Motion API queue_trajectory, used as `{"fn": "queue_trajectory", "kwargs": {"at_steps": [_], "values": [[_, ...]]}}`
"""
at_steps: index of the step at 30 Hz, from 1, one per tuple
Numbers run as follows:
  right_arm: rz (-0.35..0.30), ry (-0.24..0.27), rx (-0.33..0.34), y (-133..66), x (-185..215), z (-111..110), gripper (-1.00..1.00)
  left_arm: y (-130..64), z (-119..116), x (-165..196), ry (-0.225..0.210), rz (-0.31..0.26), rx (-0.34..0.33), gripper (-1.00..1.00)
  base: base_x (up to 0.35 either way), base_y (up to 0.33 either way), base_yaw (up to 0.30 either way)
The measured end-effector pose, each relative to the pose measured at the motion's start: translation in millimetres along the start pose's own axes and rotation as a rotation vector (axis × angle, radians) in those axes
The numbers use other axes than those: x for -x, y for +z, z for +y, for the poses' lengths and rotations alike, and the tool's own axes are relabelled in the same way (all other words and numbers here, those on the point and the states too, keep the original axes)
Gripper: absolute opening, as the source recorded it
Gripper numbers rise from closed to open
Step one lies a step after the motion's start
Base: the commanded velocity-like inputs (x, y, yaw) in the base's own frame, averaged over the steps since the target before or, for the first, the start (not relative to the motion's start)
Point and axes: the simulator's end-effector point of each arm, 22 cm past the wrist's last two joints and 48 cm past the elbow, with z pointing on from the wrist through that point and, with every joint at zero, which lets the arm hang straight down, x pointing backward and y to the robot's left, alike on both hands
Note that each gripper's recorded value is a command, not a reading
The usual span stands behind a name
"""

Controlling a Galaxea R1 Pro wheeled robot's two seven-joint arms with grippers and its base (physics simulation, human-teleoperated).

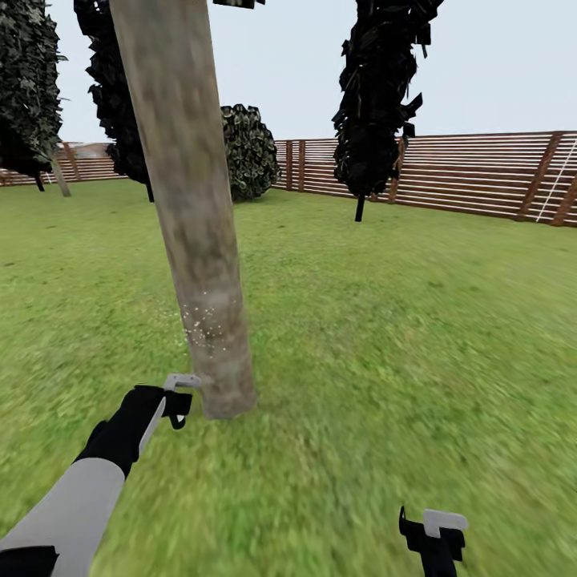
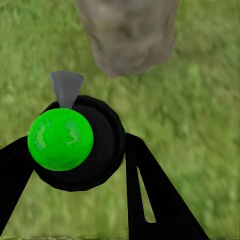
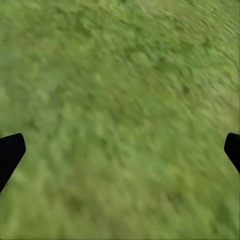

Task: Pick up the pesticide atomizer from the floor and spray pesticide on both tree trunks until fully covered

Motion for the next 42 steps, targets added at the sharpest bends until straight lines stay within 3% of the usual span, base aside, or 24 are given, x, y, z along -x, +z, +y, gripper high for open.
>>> {"fn": "queue_trajectory", "kwargs": {"at_steps": [12,18,27,31,42], "values": [[0.012,-0.008,-0.006,-3.7,-10,-6,1.0,3.0,-7,-19,0.005,0.019,-0.008,-1.0,0.004,-0.269,0.01],[0.011,-0.009,-0.004,-3.8,-10,-6,1.0,0.8,-1,-13,0.004,-0.008,-0.001,-1.0,0.14,-0.266,0.015],[0.013,-0.009,0.0,-3.9,-10,-5,1.0,4.3,-7,-25,0.004,-0.003,-0.01,-1.0,0.085,-0.27,0.25],[0.013,-0.009,0.002,-4.0,-10,-4,1.0,4.9,-5,-14,0.012,-0.059,-0.005,-1.0,0.015,-0.278,0.278],[0.013,-0.009,0.002,-4.1,-10,-4,1.0,7.4,-2,-18,0.007,-0.058,0.024,-1.0,0.163,-0.248,0.241]]}}
